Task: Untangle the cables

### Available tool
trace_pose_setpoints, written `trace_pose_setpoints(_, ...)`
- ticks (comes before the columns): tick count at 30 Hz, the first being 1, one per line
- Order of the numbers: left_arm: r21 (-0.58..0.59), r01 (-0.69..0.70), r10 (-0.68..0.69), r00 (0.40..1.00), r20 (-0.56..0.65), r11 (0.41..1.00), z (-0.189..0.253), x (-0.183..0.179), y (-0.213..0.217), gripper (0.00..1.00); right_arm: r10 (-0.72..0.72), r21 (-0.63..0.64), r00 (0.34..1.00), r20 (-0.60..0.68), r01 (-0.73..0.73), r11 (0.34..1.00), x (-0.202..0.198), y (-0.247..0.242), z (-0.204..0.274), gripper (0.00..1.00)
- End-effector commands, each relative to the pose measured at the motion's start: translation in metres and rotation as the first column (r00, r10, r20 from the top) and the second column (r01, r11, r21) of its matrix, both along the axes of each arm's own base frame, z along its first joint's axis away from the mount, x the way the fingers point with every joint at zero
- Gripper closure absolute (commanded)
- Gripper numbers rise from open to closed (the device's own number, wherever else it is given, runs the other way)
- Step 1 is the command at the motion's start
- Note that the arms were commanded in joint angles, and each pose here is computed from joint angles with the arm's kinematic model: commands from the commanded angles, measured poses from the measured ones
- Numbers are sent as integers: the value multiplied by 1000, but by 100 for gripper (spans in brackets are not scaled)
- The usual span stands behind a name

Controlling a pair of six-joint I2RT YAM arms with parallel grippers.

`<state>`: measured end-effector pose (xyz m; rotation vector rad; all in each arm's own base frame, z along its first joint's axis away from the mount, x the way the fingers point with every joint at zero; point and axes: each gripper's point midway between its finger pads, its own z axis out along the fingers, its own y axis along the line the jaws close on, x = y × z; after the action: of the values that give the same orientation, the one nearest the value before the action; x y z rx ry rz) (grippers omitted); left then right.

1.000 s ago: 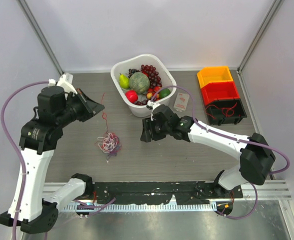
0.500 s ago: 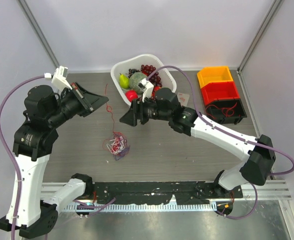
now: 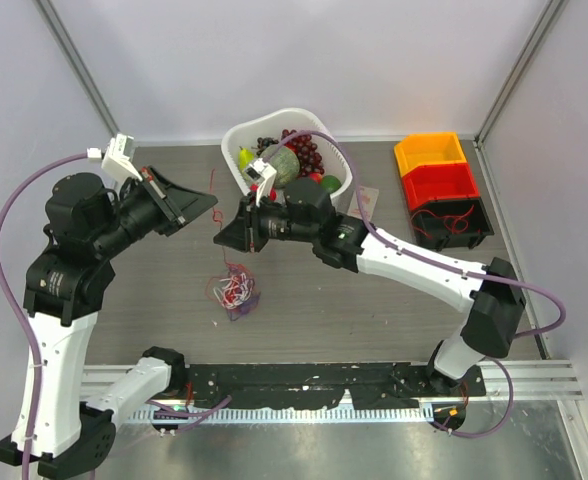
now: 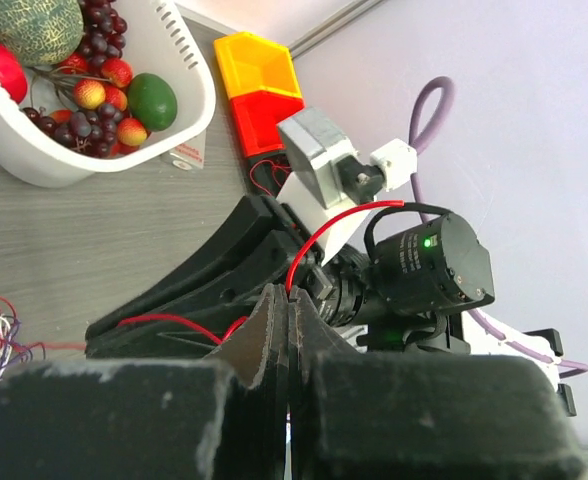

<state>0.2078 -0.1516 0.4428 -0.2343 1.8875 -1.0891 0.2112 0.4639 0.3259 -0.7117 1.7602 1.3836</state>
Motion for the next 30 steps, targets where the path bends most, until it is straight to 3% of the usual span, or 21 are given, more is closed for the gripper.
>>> trace_pose_setpoints(1, 15, -17, 16, 998, 61, 1000, 17, -3, 5, 98, 16, 104, 1000, 16, -17, 994, -14, 9, 52, 96)
trace_pose_setpoints(4, 97, -95, 94, 995, 17, 991, -3, 0, 21, 63, -50, 180, 999, 21, 46, 983, -10, -4, 110, 99)
trace_pose_setpoints(5, 134, -130, 131, 991, 3, 982, -12, 1, 29, 46, -65, 186, 998, 12, 62, 981, -10, -8, 120, 99)
trace_pose_setpoints(8, 222, -223, 230, 973, -8, 949, -35, -2, 51, 25, -99, 322, 995, -8, 96, 942, -15, -25, 187, 99)
trace_pose_setpoints(14, 135, -228, 184, 943, 278, 964, -31, -31, 55, 15, -123, 461, 983, -136, 173, 870, -12, -39, 240, 99)
trace_pose_setpoints(18, 57, -134, 99, 908, 407, 989, -39, -45, 39, 15, -59, 535, 984, -166, 140, 833, -18, -37, 264, 99)
trace_pose_setpoints(24, 90, -45, 7, 922, 388, 995, -68, -30, 20, 14, -37, 550, 982, -186, 136, 824, -21, -37, 271, 99)
trace_pose_setpoints(30, 132, -17, -39, 910, 413, 991, -66, 0, 8, 13, -11, 534, 977, -215, 127, 836, -23, -31, 260, 99)
